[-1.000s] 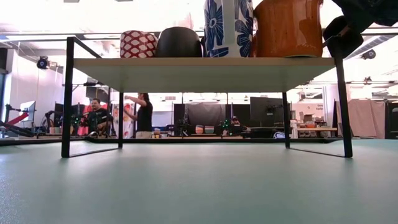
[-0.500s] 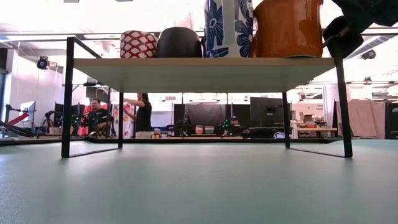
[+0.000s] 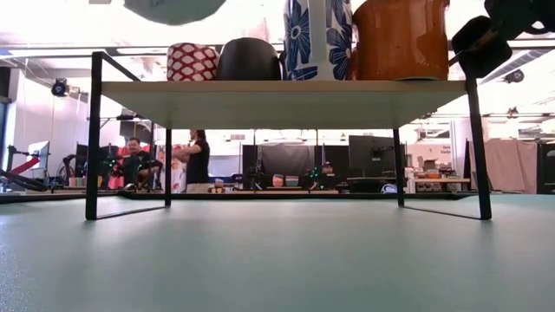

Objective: Place coffee mugs
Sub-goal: Put the white green mug on the shelf

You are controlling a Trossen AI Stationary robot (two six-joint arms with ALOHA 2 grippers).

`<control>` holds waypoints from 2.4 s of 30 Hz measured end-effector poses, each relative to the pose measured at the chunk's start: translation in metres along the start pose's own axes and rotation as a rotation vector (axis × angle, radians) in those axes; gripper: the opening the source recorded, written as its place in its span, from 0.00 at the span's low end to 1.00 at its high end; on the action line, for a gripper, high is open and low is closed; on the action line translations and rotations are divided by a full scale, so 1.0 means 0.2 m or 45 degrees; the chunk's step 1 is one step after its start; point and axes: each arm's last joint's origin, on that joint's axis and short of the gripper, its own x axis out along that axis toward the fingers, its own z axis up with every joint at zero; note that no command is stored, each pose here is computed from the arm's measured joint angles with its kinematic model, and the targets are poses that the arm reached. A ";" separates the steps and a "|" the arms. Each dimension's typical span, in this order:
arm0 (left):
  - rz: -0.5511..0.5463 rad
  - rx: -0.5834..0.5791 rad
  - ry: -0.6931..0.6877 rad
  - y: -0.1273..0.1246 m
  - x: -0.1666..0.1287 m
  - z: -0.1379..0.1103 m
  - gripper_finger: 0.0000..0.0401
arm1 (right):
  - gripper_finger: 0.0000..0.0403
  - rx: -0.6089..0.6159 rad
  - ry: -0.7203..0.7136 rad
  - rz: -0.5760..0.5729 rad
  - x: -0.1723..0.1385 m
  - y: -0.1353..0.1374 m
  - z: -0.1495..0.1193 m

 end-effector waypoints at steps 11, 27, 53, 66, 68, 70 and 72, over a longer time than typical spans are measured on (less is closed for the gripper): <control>0.075 -0.038 0.165 -0.07 0.30 0.04 0.02 | 0.17 0.001 0.001 0.001 0.00 0.00 0.00; 0.212 -0.103 0.394 -0.13 0.62 -0.03 0.02 | 0.17 0.000 0.002 0.001 0.00 0.00 0.00; 0.207 -0.202 0.420 -0.16 0.91 -0.10 0.13 | 0.17 -0.001 0.005 0.001 0.00 0.00 0.00; 0.169 0.151 0.517 -0.16 0.78 -0.06 0.28 | 0.17 -0.001 0.006 0.000 0.00 0.00 0.00; 0.126 0.347 0.570 -0.15 0.76 -0.06 0.28 | 0.17 -0.001 0.005 0.000 0.00 0.00 0.00; 0.075 0.555 0.631 -0.15 0.74 -0.07 0.28 | 0.17 -0.001 0.005 0.000 0.00 0.00 0.00; 0.044 0.748 0.665 -0.14 0.74 -0.08 0.28 | 0.17 -0.001 0.006 0.001 0.00 0.00 0.00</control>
